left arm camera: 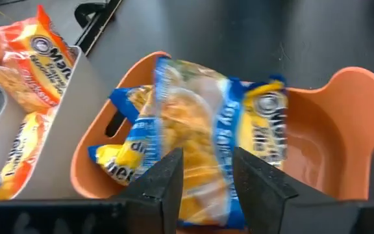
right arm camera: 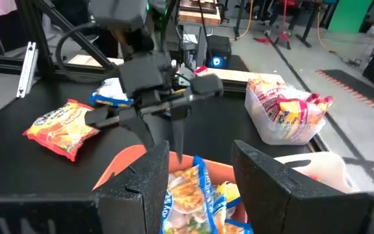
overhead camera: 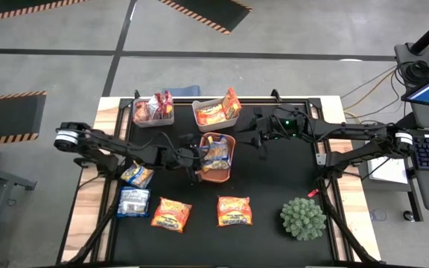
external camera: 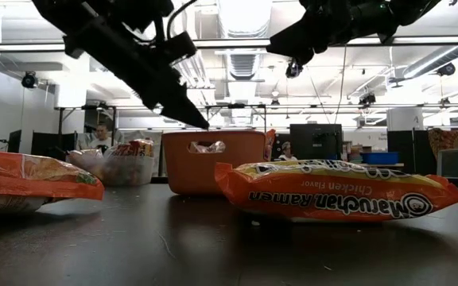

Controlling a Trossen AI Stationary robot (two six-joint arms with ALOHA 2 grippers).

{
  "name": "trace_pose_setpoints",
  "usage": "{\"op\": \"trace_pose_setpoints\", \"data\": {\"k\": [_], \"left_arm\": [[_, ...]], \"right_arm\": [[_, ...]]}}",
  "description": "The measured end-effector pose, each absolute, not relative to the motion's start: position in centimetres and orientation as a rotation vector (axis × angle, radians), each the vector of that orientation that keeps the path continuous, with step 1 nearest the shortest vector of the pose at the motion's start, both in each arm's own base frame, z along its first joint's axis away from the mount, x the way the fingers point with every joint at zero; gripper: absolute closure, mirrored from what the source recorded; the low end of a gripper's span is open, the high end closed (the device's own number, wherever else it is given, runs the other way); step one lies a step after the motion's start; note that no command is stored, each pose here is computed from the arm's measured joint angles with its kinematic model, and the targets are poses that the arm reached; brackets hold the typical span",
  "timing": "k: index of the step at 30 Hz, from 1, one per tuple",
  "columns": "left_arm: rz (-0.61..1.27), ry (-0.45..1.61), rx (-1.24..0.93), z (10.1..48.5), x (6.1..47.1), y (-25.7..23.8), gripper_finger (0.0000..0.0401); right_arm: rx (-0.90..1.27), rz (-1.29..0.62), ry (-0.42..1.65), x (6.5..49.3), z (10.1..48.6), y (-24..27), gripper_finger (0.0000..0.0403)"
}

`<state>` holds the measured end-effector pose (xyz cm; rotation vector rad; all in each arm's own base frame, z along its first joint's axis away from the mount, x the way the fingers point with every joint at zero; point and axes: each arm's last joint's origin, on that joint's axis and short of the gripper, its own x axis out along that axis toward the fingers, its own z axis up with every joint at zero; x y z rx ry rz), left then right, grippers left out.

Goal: Sort Maruchan noodles
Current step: Put the blue bag into the orange bin

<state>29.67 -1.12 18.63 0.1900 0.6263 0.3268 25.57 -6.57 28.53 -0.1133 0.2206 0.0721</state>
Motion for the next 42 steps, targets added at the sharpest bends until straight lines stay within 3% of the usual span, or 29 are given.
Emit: {"op": "trace_pose_setpoints", "data": {"k": [7, 12, 22, 28, 34, 42], "left_arm": [[0.304, 0.584, 0.197, 21.2, 28.1, -1.6, 0.0279], [0.206, 0.503, 0.182, 22.2, 27.4, -2.2, 0.0278], [0.118, 0.492, 0.079, 19.3, 26.4, -2.6, 0.0286], [0.088, 0.539, 0.030, 17.7, 25.4, -3.1, 0.0308], [0.092, 0.548, 0.012, 17.4, 25.2, -3.1, 0.0329], [0.099, 0.554, -0.009, 17.1, 25.0, -3.1, 0.0348]], "right_arm": [[-0.005, 0.062, 0.261, 25.5, 28.2, -6.6, 0.0250], [0.061, 0.056, 0.310, 25.8, 27.4, -6.6, 0.0276], [0.206, 0.054, 0.435, 28.1, 24.0, -6.7, 0.0367], [0.320, 0.028, 0.491, 29.5, 22.6, -7.1, 0.0389], [0.359, 0.019, 0.529, 31.0, 21.6, -7.5, 0.0364], [0.307, -0.011, 0.639, 32.5, 21.7, -8.0, 0.0253]]}}
